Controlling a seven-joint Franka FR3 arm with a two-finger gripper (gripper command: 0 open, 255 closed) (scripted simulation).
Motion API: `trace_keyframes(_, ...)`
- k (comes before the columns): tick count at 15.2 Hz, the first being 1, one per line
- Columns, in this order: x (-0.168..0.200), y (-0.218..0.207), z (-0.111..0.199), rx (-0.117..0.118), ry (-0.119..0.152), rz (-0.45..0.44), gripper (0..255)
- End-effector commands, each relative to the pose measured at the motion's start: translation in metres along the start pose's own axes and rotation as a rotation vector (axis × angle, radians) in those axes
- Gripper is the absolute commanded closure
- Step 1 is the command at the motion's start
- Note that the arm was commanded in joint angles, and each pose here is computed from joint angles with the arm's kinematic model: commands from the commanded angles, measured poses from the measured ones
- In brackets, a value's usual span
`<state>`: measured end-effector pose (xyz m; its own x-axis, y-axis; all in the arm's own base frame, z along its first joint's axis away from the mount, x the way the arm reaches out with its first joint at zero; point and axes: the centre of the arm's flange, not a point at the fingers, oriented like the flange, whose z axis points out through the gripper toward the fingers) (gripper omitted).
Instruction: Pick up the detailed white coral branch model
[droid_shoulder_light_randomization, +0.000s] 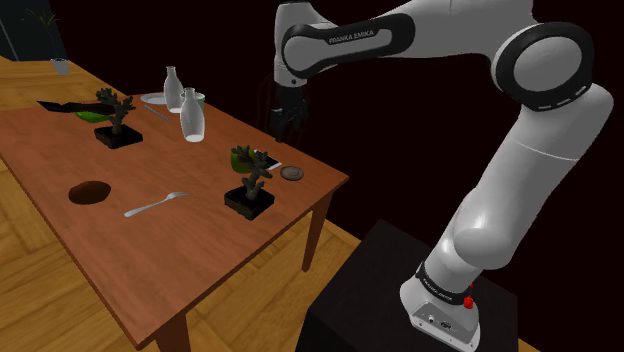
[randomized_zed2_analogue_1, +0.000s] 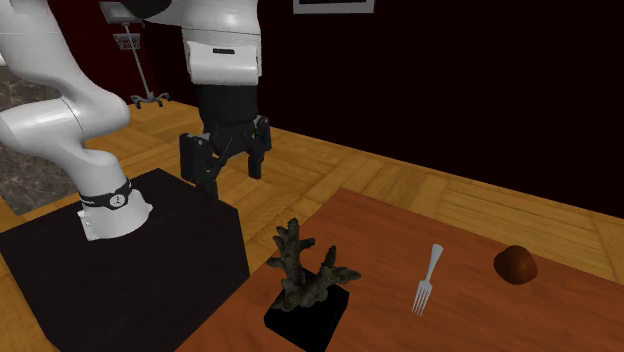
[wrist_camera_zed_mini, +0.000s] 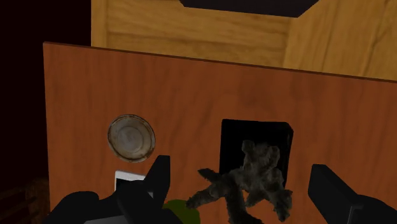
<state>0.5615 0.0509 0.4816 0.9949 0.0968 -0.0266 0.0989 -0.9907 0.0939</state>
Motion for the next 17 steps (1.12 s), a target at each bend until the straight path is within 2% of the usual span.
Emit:
trace_keyframes(1,0.026,-0.005,0.011,0.003,0.0,0.001,0)
trace_keyframes(13,0.17,-0.026,0.073,0.022,0.001,0.002,0)
trace_keyframes(17,0.175,-0.029,0.091,0.023,0.001,0.002,0)
